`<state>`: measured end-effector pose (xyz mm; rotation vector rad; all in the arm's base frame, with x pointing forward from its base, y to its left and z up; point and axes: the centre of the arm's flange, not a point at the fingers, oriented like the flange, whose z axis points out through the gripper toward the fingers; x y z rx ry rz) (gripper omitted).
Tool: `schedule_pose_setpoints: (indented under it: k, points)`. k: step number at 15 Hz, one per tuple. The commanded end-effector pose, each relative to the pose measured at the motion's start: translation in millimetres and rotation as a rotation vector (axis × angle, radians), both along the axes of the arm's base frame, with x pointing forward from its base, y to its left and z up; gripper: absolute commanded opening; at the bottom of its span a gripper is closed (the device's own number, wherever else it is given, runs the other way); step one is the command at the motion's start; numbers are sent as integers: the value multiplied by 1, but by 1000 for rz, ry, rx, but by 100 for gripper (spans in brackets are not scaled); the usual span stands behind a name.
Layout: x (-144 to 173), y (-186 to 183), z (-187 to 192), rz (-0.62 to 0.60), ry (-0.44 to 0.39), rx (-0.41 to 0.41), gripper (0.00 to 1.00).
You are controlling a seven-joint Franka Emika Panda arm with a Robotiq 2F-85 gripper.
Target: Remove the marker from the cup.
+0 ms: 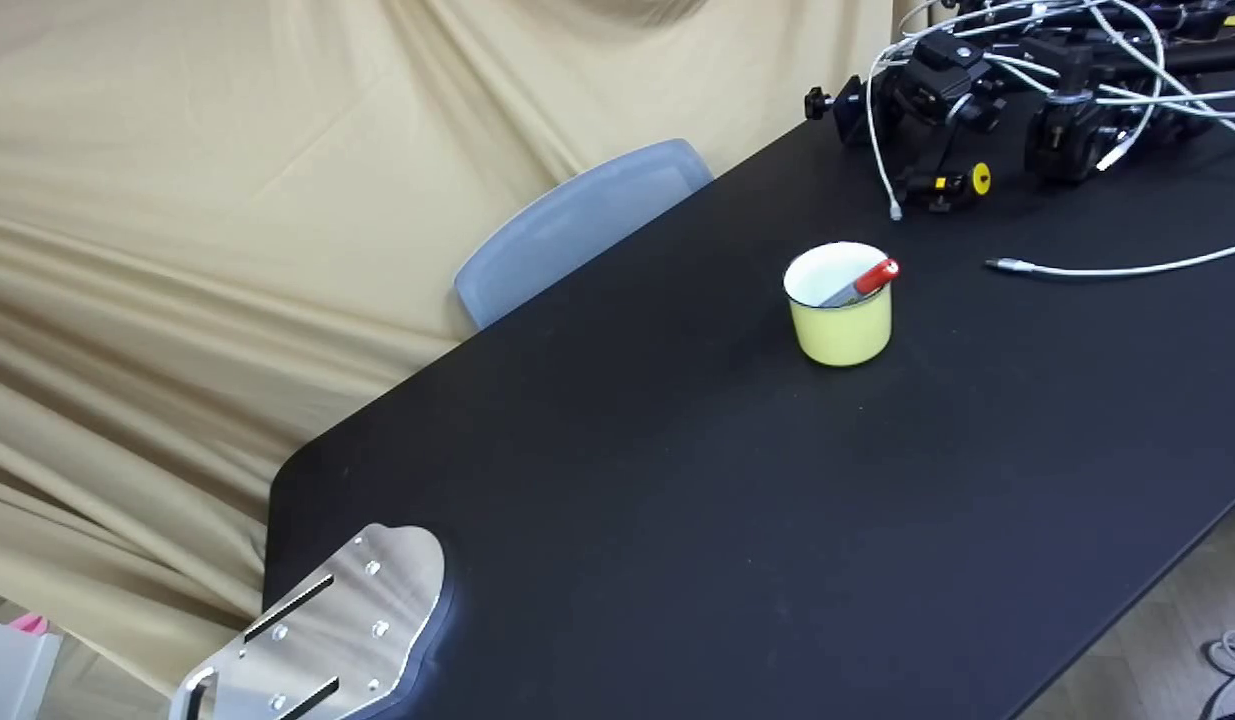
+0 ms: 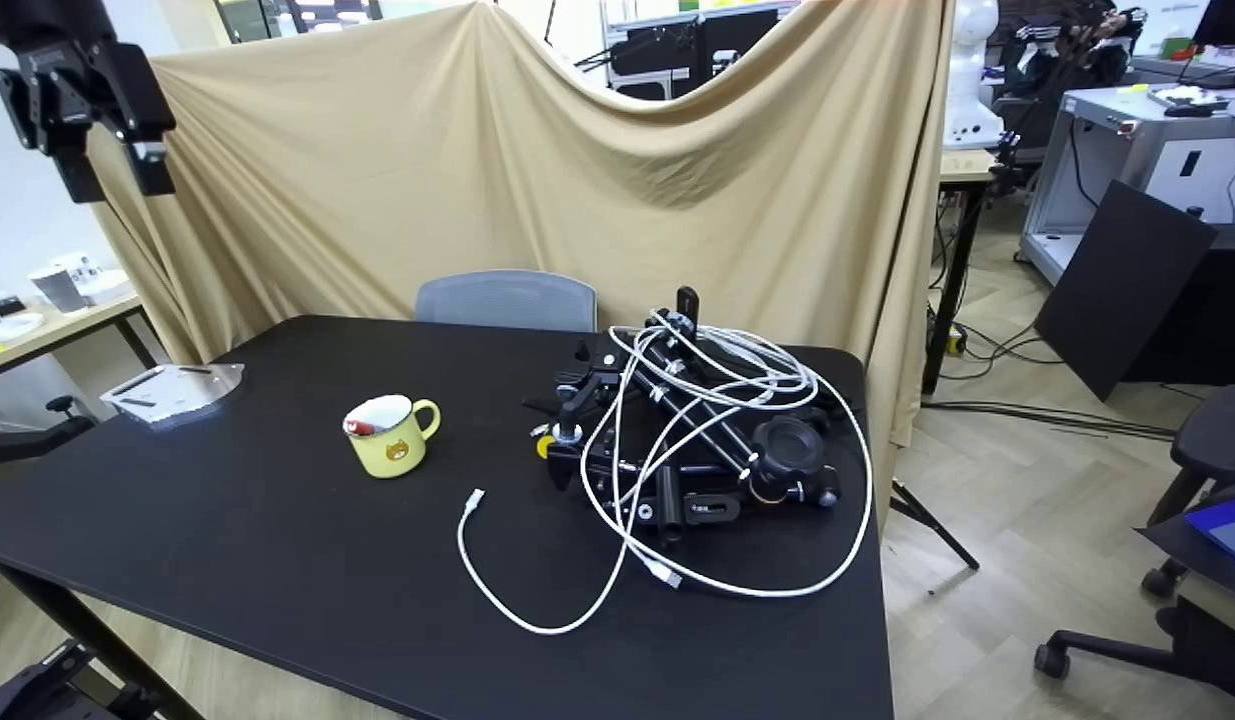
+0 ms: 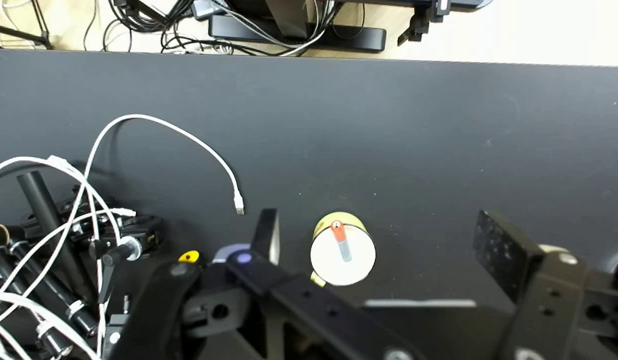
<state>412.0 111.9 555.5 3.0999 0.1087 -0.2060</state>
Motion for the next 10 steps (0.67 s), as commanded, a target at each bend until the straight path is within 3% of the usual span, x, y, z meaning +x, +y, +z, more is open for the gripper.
schedule_pose_setpoints:
  k: [1, 4, 10]
  points:
    - [14, 0, -13, -48, -115, -39, 100]
    - [31, 3, -38, -51, -242, -32, 100]
    - [56, 8, -113, -40, -302, 0, 100]
